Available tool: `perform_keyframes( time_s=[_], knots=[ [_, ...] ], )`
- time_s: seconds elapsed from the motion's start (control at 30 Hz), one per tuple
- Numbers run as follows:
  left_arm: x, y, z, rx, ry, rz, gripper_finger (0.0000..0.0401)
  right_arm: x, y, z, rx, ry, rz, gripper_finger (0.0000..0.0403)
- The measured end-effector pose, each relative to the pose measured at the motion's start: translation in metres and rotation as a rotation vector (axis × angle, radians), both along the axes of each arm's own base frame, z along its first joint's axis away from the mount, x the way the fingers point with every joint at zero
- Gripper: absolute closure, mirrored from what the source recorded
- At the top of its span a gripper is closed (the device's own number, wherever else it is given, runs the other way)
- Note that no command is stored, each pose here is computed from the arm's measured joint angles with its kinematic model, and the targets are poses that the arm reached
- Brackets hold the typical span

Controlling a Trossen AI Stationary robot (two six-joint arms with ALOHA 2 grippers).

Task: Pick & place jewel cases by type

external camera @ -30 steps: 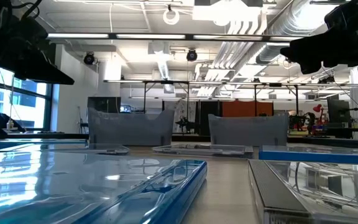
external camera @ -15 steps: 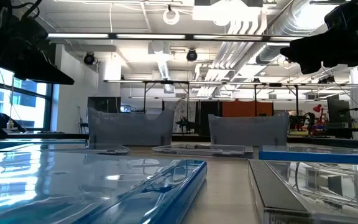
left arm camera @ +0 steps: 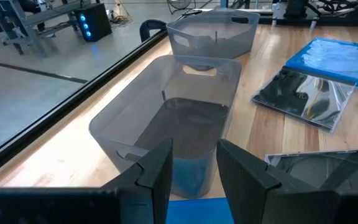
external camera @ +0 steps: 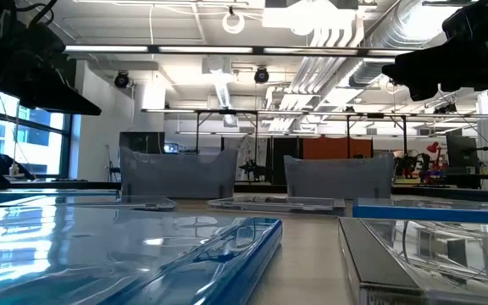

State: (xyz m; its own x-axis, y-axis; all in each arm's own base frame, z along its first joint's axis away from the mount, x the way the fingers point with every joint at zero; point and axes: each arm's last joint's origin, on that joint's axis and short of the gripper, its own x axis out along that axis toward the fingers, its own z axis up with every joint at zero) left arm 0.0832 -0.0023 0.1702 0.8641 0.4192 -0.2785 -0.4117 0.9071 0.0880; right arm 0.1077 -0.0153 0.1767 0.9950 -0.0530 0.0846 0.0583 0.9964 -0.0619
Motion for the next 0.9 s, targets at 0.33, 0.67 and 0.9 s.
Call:
perform_keyframes(
  time_s=[0.33,0.67,0.9],
  knots=[
    [0.0,0.0,-0.0001,0.0,0.001,0.0,0.0279,0.0,0.0,0.0001,0.0,0.0,0.0,0.0213],
    [0.0,0.0,0.0,0.0,0.0,0.0,0.0279,0.0,0.0,0.0,0.0,0.0,0.0,0.0213],
    [-0.0004,0.0001,0.0012,0.022,0.009,-0.005,0.0279,0.0,0.0,0.0,0.0,0.0,0.0,0.0213]
  ],
)
